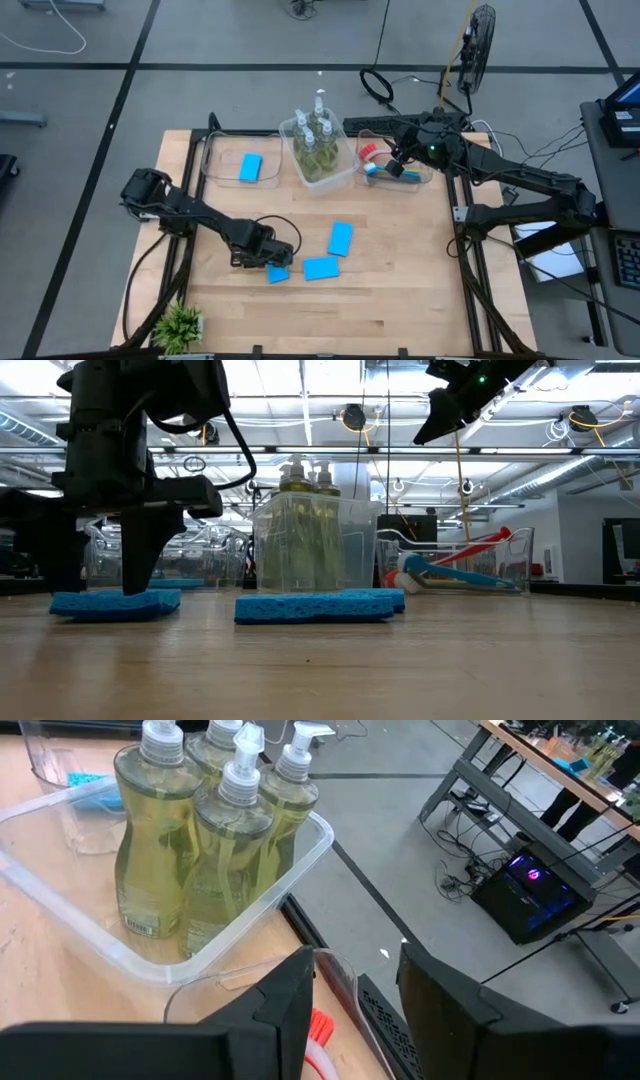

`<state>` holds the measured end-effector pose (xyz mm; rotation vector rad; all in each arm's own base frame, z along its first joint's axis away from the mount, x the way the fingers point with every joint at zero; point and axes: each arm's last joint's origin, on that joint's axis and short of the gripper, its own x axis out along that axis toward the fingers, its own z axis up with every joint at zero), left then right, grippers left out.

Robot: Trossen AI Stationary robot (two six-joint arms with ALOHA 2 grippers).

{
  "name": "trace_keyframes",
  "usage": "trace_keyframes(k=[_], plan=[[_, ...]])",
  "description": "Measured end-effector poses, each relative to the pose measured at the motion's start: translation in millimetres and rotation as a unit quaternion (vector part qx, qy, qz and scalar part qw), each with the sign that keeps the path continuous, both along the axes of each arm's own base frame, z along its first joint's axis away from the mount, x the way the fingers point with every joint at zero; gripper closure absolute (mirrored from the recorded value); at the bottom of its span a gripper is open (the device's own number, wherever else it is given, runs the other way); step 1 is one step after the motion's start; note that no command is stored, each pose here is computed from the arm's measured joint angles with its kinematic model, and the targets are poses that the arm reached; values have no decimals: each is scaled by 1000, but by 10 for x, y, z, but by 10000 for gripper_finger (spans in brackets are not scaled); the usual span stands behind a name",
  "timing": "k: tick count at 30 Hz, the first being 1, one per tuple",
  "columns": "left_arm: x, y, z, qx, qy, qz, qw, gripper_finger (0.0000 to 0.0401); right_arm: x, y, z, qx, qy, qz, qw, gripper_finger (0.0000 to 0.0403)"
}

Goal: Pick & Place Kitchen Sink Supplies
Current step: Put the sponge into the left transparent bin

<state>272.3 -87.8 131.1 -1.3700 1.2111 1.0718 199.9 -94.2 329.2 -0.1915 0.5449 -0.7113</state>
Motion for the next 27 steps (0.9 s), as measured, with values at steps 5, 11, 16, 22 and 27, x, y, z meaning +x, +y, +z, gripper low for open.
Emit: trace_keyframes(k=[5,11,16,22,27], plan=[[-37,13,-67,-6,-9,21,1000,259,-1,1,-3,1,1,0,1000,266],[-52,19,-80,3,-7,21,1000,385,16,22,-8,20,-6,41,999,266],[-86,28,-27,6,-12,12,1000,391,26,37,-10,33,-11,70,997,266],[-248,90,334,88,-73,23,993,396,26,36,-9,25,-5,73,997,266],[-414,210,769,164,-166,36,972,397,26,36,-9,18,2,78,997,266]])
